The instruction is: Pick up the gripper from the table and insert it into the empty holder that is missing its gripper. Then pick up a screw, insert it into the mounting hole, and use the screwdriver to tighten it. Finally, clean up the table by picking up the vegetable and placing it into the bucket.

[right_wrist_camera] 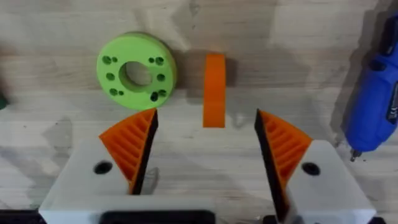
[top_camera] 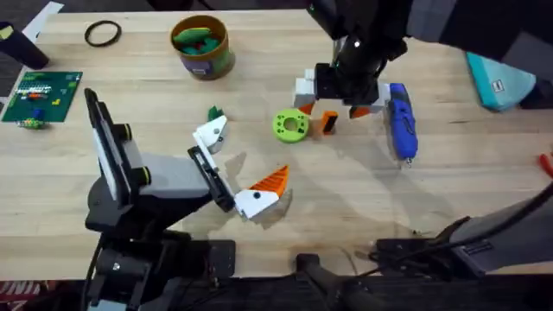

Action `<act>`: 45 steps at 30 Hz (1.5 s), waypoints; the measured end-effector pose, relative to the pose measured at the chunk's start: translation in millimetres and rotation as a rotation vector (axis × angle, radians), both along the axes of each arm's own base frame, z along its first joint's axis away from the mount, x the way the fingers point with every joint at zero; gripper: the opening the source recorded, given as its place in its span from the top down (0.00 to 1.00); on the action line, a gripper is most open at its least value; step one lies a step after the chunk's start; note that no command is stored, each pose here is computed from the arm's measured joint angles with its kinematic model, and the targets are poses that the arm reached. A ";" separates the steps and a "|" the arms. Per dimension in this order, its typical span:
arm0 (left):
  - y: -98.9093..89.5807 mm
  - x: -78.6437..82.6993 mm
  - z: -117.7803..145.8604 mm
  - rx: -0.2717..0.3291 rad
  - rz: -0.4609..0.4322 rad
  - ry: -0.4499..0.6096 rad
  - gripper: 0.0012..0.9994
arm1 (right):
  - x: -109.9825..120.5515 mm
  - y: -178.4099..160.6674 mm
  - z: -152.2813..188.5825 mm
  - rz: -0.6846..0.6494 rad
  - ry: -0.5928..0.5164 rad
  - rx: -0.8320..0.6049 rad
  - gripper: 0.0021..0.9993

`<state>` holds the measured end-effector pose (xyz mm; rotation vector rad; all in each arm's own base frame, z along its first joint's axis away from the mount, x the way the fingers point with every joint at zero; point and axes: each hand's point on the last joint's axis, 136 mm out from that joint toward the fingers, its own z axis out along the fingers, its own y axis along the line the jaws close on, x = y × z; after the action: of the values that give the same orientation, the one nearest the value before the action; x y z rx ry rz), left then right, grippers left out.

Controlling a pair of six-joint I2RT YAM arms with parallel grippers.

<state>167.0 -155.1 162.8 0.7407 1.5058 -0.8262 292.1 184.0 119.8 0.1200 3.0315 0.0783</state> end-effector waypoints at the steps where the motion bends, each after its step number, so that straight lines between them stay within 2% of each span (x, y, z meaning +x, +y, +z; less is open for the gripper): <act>1: 0.0 0.0 0.0 0.000 0.000 0.000 0.02 | 1.2 -1.8 0.0 -0.004 -0.002 -0.002 0.05; 12: 0.0 -0.1 -0.1 0.000 0.000 0.000 0.02 | 3.1 -13.1 -7.9 -0.030 0.014 -0.012 0.16; 27: 0.0 0.0 0.0 0.000 0.000 0.000 0.02 | -2.0 -11.6 -32.9 -0.028 0.071 -0.022 0.19; 30: 0.0 0.0 0.0 0.000 0.000 0.000 0.02 | -1.1 -11.3 -32.8 -0.025 0.068 -0.020 0.27; 36: 0.0 0.0 0.0 0.000 0.000 0.000 0.02 | 2.2 -9.1 -32.6 -0.016 0.054 -0.012 0.54; 40: 0.0 0.0 -0.1 0.000 0.000 0.000 0.02 | 2.2 -9.0 -32.6 -0.016 0.055 -0.012 0.65; 43: 0.0 0.0 -0.1 0.000 0.000 0.000 0.02 | 2.0 -8.7 -32.7 -0.013 0.055 -0.010 0.82; 44: 0.0 0.0 -0.1 0.000 0.000 0.000 0.02 | 1.9 -8.7 -32.6 -0.010 0.055 -0.010 0.91; 45: 0.0 0.0 0.0 0.000 0.000 0.000 0.02 | 2.0 -8.7 -32.7 -0.012 0.055 -0.010 0.97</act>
<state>167.0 -155.1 162.8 0.7407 1.5058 -0.8262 294.2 175.3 87.1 0.1418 3.0853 0.0597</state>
